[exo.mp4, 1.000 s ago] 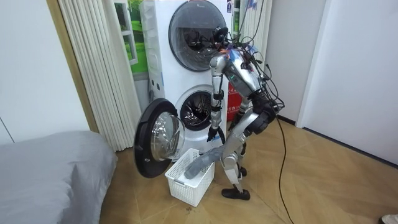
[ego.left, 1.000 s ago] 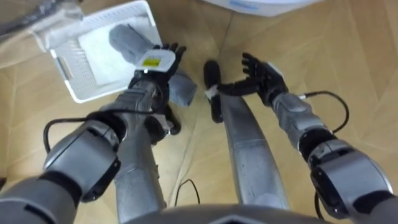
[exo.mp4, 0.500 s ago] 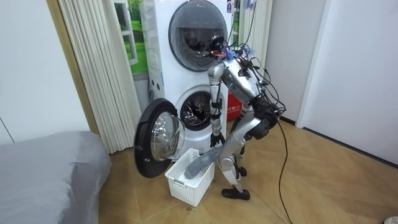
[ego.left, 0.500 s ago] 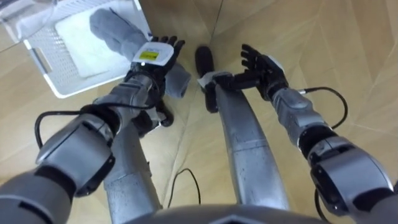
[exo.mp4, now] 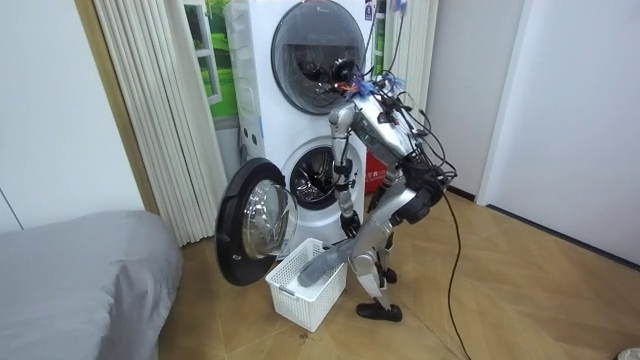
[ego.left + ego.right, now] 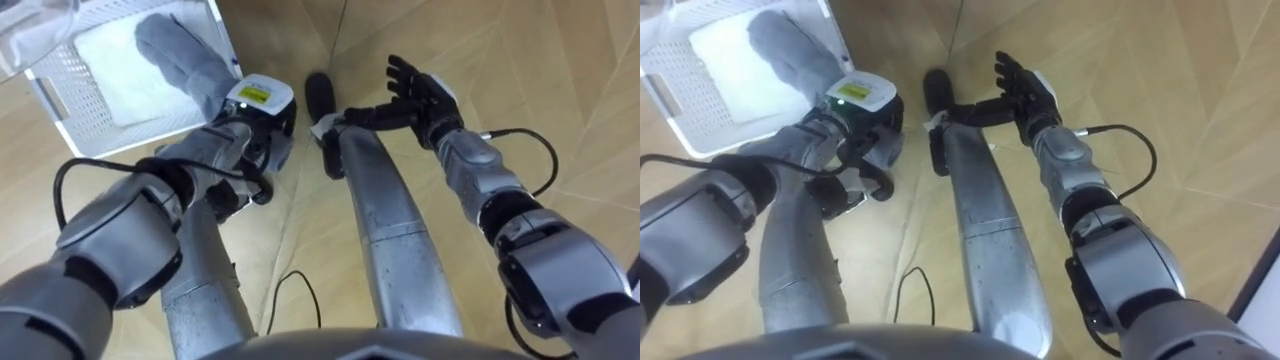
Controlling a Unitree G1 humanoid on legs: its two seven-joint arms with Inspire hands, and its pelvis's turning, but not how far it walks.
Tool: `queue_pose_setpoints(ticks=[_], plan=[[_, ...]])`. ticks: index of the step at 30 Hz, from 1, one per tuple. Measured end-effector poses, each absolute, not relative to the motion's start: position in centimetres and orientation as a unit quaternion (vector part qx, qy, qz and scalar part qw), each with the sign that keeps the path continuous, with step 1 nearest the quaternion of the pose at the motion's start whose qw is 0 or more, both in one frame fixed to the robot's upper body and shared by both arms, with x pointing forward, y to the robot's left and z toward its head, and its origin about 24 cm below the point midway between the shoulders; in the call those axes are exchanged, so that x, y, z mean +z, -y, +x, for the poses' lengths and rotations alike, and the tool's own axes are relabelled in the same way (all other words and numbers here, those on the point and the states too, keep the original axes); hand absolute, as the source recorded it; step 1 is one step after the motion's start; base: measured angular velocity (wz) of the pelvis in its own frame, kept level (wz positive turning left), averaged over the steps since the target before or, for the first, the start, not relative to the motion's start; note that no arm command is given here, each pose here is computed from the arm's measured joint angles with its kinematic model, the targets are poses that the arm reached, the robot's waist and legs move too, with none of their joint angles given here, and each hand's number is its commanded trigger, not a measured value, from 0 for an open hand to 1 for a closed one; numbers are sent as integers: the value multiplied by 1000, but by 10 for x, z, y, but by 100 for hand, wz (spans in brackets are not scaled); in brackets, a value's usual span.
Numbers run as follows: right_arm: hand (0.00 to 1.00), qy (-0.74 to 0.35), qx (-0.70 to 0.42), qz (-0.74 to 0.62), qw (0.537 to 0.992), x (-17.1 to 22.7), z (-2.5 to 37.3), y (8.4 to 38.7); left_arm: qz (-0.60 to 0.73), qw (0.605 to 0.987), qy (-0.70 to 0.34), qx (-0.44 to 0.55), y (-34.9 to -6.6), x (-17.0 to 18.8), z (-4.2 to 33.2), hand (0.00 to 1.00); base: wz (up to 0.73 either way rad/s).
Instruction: Put towel into washing machine
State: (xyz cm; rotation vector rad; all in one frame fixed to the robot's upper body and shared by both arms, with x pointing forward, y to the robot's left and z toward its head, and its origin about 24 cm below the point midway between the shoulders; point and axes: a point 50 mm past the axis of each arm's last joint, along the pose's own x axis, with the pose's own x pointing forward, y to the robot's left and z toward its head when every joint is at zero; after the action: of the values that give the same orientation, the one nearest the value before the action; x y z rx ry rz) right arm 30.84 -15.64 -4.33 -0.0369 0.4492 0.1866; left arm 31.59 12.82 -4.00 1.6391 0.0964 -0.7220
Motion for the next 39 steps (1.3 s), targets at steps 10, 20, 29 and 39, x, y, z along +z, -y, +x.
queue_pose_setpoints(ticks=[10, 20, 29, 39], plan=[[0, -251, 91, -12, 964, -58, 295, 158, 720, 609, -61, -329, -135, -52, 305, 100, 0], [0, -303, 59, 5, 951, -86, 262, 169, 696, 657, -57, -283, -150, -63, 290, 100, -5], [0, -299, 47, -25, 953, -85, 260, 183, 643, 753, 8, -141, -168, -41, 299, 100, 5], [0, -281, 74, -87, 953, -78, 267, 183, 474, 880, 10, -29, -162, -19, 308, 100, 2]])
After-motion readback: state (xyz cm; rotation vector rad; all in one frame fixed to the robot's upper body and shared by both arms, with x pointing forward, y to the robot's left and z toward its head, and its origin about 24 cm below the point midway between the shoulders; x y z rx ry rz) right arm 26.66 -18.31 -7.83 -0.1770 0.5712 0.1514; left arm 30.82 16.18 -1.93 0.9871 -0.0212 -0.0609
